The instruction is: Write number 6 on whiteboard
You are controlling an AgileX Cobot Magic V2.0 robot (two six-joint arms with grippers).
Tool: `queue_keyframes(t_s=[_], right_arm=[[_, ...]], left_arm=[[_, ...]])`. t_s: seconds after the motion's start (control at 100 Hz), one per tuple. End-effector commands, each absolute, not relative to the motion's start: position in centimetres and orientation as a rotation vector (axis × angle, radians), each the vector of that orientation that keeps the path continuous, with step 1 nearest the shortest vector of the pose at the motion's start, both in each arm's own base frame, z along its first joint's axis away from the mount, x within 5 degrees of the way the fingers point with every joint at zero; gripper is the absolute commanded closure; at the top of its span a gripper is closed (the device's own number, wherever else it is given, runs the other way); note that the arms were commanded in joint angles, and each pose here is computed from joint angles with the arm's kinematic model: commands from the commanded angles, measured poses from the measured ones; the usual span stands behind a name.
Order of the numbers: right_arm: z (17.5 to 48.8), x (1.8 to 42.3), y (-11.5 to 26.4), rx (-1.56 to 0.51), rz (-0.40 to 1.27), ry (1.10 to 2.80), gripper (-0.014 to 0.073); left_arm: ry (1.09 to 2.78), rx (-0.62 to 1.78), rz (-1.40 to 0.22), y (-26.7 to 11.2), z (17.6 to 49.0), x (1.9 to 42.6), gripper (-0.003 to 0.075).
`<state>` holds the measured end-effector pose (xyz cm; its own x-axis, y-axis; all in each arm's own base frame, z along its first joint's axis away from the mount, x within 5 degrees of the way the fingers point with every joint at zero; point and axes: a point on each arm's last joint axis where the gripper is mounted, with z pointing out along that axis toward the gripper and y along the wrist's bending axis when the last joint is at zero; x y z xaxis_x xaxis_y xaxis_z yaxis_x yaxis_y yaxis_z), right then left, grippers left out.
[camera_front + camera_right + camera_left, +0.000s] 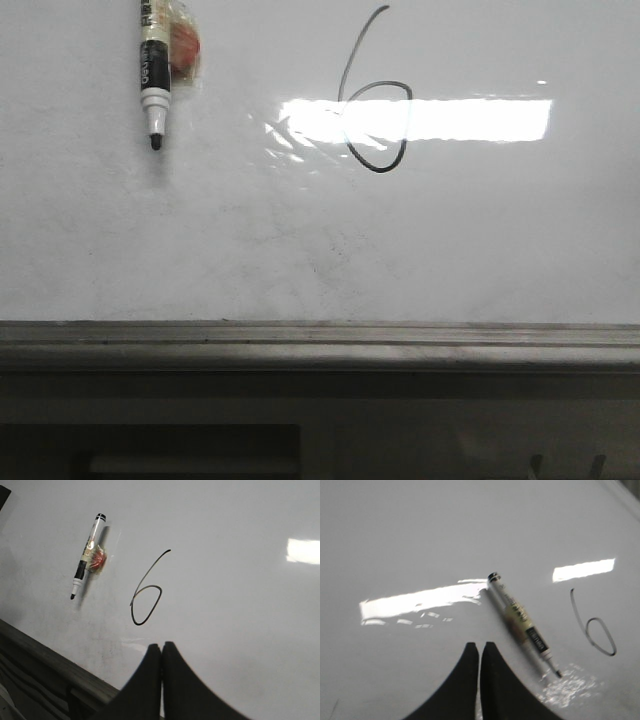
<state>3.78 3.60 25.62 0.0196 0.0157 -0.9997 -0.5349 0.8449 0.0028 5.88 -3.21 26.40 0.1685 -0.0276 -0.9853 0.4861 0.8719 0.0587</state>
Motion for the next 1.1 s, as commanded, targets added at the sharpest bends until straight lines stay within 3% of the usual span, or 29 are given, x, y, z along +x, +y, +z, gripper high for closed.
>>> queue_keyframes(t_s=[0.0,0.45,1.09], right_arm=[[26.8,3.9,3.2,-0.382,0.429,1.452,0.064],[26.8,3.9,3.2,-0.382,0.429,1.452,0.064],[26.8,3.9,3.2,-0.382,0.429,1.452,0.064]], left_arm=[[1.353,0.364,-0.311,-3.0,26.7,6.3,0.0741],[1.381,0.135,-0.079,-0.8,21.0,5.3,0.074],[1.422,0.095,-0.035,-0.5,20.7,5.4,0.074]])
